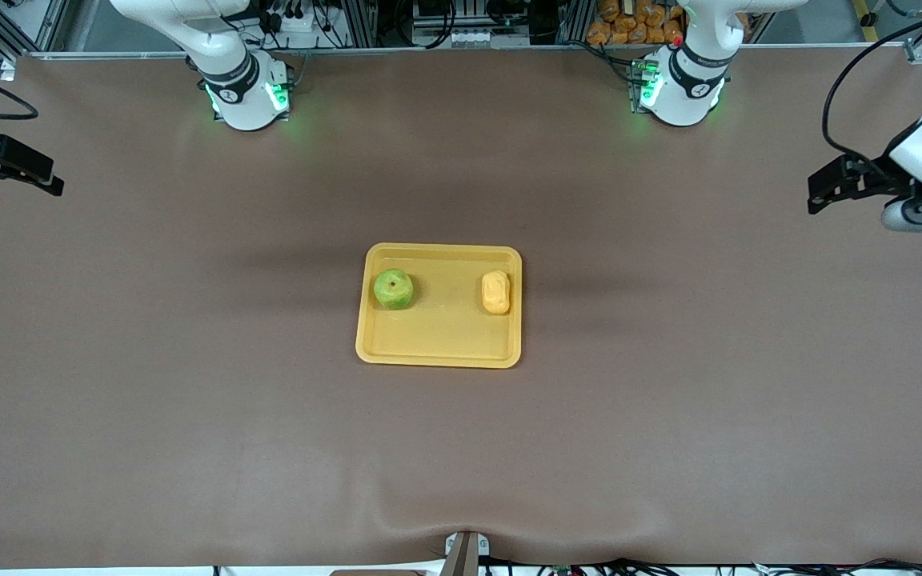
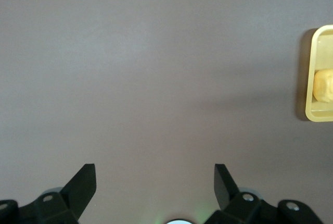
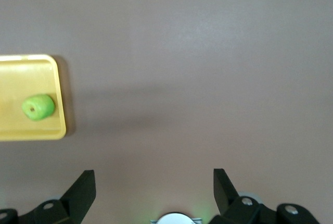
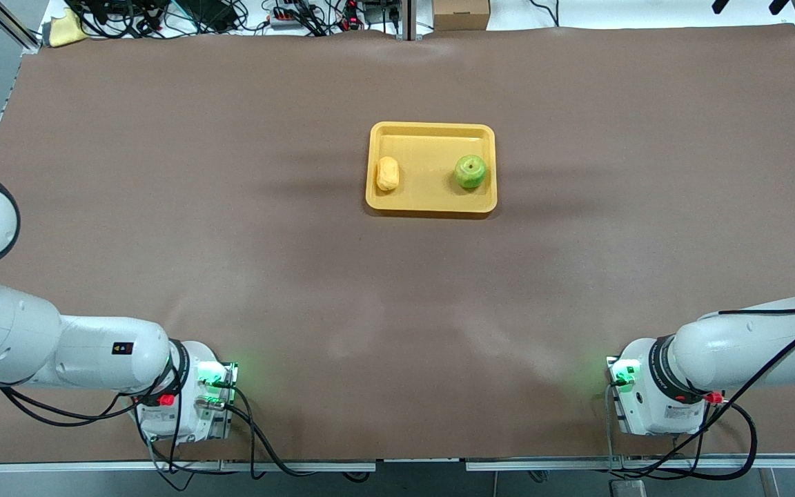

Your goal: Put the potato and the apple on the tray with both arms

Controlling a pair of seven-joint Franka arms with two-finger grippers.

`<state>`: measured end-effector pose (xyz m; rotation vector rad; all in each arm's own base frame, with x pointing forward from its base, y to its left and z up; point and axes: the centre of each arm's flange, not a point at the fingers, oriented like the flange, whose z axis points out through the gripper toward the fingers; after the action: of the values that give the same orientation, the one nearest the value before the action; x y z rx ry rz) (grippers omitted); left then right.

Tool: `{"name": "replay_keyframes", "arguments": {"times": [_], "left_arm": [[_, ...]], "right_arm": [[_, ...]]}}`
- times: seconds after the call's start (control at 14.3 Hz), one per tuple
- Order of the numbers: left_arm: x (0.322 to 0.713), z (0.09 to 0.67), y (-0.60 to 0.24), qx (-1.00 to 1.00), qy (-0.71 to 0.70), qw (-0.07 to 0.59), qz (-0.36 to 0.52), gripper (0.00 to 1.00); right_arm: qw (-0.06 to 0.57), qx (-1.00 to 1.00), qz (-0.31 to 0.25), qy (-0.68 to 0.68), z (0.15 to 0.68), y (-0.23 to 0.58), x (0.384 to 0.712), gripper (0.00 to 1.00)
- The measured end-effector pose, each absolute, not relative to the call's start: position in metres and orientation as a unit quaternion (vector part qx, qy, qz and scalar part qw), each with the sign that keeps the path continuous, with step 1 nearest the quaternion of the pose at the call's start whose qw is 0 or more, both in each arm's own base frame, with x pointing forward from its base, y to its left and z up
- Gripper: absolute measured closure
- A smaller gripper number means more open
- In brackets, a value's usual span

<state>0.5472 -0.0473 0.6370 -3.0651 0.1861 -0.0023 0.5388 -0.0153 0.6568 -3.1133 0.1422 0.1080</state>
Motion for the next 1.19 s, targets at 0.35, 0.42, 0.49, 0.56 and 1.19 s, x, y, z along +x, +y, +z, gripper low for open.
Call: {"name": "replay_keyframes", "arguments": {"times": [0.35, 0.42, 0.49, 0.56, 1.19], "left_arm": [[0.518, 0.657, -0.062, -0.998, 0.052, 0.036, -0.008, 0.0], [0.514, 0.66, -0.06, -0.998, 0.05, 0.036, -0.008, 0.0], [0.51, 0.661, -0.059, -0.998, 0.046, 0.036, -0.007, 0.0], [0.509, 0.662, -0.058, -0.999, 0.039, 0.037, -0.006, 0.0], [0.508, 0.659, -0.054, -0.999, -0.003, 0.037, -0.001, 0.0]], "right_arm": [[0.018, -0.997, 0.022, 0.067, 0.65, -0.013, 0.545, 0.0], [0.018, -0.997, 0.024, 0.068, 0.648, -0.014, 0.545, 0.0], [0.018, -0.997, 0.025, 0.069, 0.647, -0.014, 0.545, 0.0], [0.018, -0.997, 0.025, 0.069, 0.647, -0.014, 0.545, 0.0], [0.019, -0.996, 0.037, 0.075, 0.645, -0.022, 0.541, 0.0]]}}
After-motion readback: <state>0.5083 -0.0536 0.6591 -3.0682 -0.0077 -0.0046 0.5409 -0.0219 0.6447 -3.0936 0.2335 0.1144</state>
